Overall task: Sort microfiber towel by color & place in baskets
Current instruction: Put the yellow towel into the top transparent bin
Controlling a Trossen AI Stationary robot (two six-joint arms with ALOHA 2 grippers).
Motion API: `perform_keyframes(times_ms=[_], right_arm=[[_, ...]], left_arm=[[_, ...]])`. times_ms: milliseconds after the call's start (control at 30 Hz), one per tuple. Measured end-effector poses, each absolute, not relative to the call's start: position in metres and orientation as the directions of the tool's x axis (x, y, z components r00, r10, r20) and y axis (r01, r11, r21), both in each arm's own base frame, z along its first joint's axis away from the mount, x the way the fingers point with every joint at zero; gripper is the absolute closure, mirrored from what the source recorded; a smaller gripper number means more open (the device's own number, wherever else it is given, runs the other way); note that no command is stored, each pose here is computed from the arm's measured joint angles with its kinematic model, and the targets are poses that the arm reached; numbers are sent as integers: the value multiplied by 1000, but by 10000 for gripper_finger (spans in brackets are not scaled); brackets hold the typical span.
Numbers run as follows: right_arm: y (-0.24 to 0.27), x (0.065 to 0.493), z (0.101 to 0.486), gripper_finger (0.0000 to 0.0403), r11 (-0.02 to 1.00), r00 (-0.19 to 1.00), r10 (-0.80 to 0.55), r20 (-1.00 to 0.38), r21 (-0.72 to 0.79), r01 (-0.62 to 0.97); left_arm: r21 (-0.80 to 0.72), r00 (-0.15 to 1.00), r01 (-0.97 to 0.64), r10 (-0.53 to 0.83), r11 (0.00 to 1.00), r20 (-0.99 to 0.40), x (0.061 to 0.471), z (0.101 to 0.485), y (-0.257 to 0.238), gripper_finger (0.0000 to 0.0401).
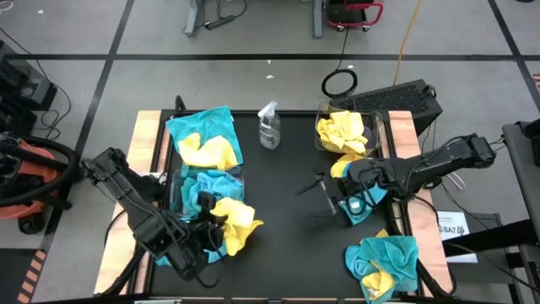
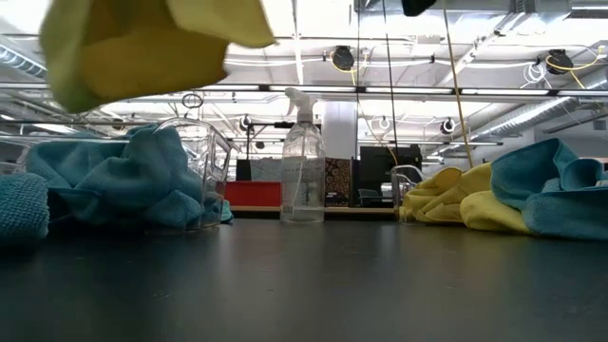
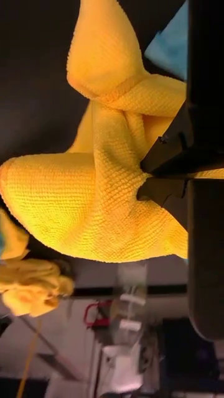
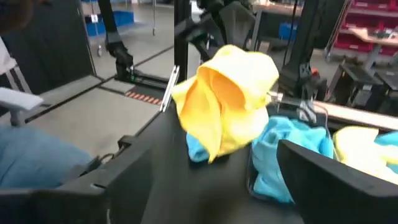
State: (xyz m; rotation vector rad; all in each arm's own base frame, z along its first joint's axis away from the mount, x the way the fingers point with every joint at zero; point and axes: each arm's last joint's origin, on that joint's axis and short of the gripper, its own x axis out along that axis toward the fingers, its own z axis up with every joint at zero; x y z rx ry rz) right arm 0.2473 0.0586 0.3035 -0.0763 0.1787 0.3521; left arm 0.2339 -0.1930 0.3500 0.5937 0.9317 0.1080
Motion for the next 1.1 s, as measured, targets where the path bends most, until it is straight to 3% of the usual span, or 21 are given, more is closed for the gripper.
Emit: perform_keyframes(times_ms=[267,633,1100], right_arm=[[60,266,301,55,955,960,265,-95,-109,-275],[64,286,289,53,959,965,259,-35,-107,-261],[68,304,273,53,960,963,270,-5,-81,-269]], left_arm=[[592,671,206,328,779,-665,257,355,-185,400],[669,786,214,281,712,-551,290,369,-173,400],[642,854,246,151,726,-498,318,381,-153,400]])
